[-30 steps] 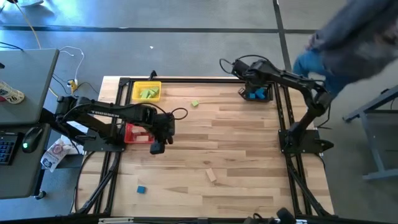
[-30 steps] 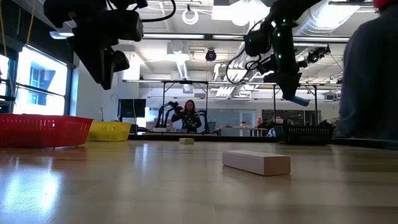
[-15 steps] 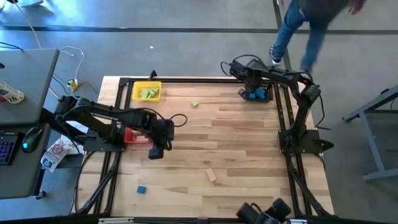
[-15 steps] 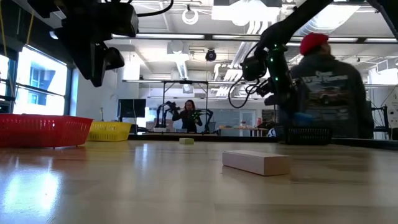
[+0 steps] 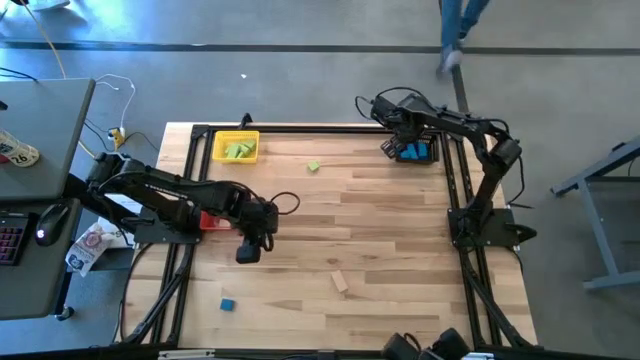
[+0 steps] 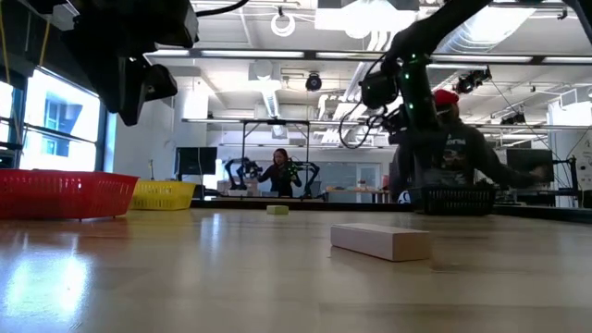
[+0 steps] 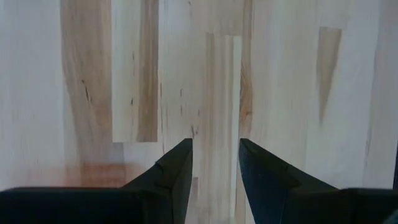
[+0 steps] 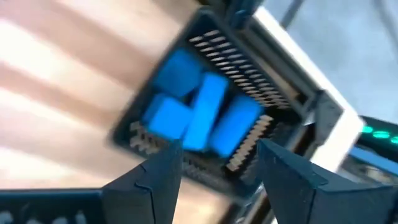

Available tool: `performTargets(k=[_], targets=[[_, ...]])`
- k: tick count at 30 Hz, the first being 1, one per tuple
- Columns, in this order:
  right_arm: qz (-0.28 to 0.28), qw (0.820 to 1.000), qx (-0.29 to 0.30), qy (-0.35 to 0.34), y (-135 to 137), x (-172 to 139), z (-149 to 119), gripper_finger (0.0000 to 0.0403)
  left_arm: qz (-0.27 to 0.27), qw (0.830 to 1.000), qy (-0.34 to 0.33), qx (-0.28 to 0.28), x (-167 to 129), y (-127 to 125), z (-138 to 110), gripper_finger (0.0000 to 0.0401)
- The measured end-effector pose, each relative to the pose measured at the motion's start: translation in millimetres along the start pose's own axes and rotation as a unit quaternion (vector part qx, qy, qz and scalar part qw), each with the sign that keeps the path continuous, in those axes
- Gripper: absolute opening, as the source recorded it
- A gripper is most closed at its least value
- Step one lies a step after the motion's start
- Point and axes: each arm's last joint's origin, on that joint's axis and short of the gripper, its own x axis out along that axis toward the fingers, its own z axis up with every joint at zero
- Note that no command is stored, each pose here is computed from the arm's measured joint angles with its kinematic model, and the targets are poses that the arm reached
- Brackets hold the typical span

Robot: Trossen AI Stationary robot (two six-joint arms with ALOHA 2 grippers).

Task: Sort & place blocks by color
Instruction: Put the blue block into the black bin, then put the brown block into the red bin

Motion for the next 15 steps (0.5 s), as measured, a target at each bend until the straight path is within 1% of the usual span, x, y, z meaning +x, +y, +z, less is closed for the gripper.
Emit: performTargets(k=[4, 7, 11, 15], targets=[[0.072, 0.997, 0.018, -0.018, 9, -22, -10, 0.0193, 0.024, 1.000, -0.004, -0.015, 0, -1, -1, 0.0115], [0.114, 0.993, 0.020, -0.034, 21, -41, -21, 0.0194, 0.041, 0.999, 0.002, -0.030, 0, 0, -2, 0.0115], [0.141, 0.988, 0.003, -0.066, 42, -64, -36, 0.0194, 0.065, 0.997, 0.009, -0.049, 0, 2, -5, 0.0115], [0.166, 0.981, -0.017, -0.097, 67, -81, -49, 0.0194, 0.102, 0.994, -0.001, -0.047, 0, 4, -4, 0.0115]])
